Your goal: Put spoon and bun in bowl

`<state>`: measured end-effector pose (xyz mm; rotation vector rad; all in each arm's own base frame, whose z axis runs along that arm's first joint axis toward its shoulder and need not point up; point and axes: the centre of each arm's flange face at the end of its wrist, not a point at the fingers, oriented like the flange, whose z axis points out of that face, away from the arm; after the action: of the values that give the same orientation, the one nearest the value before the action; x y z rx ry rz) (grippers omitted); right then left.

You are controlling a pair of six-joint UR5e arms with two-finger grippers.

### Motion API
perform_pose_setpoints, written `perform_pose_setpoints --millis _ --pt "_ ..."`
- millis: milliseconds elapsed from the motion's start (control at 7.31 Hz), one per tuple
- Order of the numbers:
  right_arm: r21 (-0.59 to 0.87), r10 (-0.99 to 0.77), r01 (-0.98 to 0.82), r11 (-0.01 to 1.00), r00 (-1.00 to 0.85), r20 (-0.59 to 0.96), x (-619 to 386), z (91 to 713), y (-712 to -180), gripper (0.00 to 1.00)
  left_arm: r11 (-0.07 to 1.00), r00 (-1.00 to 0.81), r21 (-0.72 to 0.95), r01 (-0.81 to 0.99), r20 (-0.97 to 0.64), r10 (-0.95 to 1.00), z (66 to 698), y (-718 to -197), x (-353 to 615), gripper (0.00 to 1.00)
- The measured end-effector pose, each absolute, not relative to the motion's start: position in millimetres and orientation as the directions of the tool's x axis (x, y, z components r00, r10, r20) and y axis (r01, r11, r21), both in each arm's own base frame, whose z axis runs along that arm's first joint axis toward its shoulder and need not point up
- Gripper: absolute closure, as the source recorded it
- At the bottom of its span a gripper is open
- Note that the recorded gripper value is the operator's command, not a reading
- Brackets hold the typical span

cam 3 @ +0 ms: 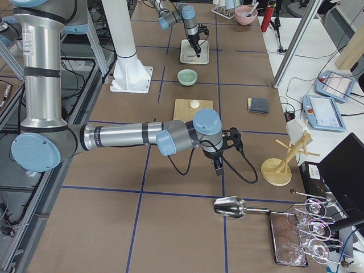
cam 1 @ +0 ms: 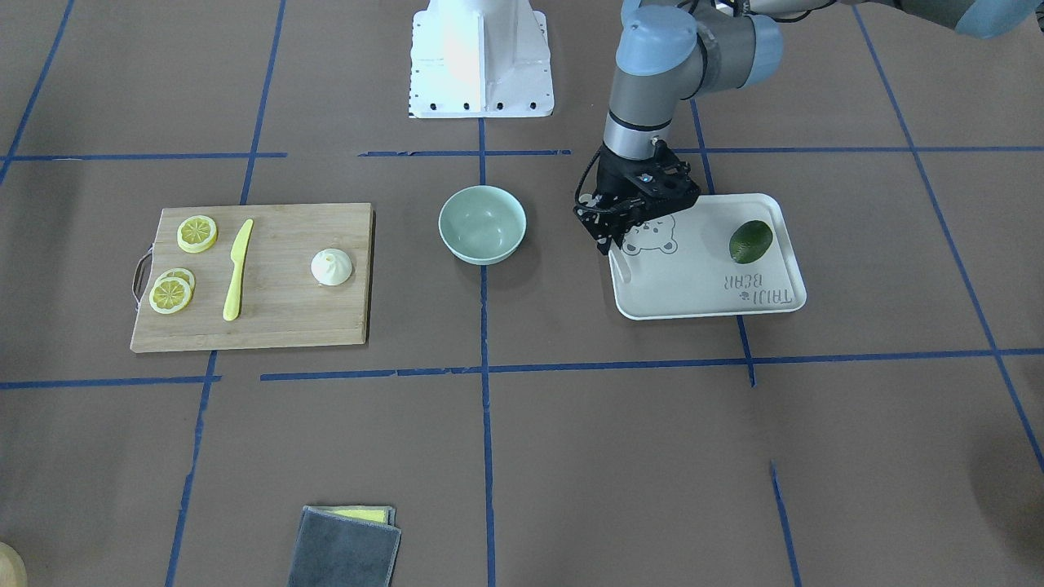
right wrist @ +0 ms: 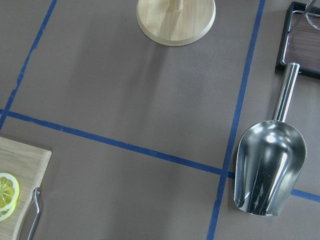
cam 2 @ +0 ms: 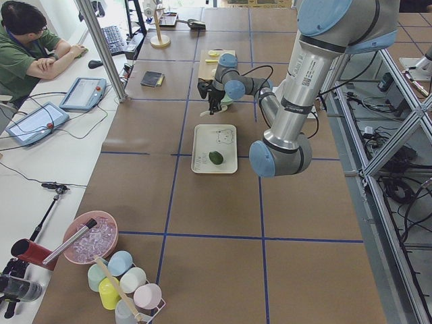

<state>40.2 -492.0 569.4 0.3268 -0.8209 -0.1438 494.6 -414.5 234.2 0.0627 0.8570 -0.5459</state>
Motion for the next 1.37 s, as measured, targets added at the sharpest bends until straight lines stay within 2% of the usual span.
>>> perform_pose_setpoints --millis 274,410,547,684,821,1368 --pt "0.340 -0.252 0.000 0.940 0.673 0.695 40 569 -492 0.00 0.786 0.460 -0.270 0.557 -0.687 -0.562 173 -410 546 1.00" --pt "0.340 -0.253 0.000 0.941 0.668 0.700 40 569 -492 0.00 0.772 0.450 -0.285 0.568 -0.678 -0.581 157 -406 565 0.91" --pt "0.340 -0.257 0.001 0.940 0.658 0.708 39 567 -491 0.00 0.768 0.447 -0.287 0.572 -0.676 -0.585 150 -402 576 0.57" --pt "0.341 -0.260 0.001 0.940 0.650 0.714 38 566 -490 0.00 0.773 0.453 -0.280 0.569 -0.678 -0.579 148 -398 582 0.37" --pt "0.340 -0.260 0.001 0.940 0.647 0.717 38 566 -490 0.00 0.786 0.466 -0.264 0.559 -0.684 -0.562 148 -395 585 0.00" --pt "0.352 -0.271 0.003 0.936 0.644 0.715 38 562 -491 0.00 0.903 0.575 -0.086 0.420 -0.745 -0.338 155 -385 562 0.00"
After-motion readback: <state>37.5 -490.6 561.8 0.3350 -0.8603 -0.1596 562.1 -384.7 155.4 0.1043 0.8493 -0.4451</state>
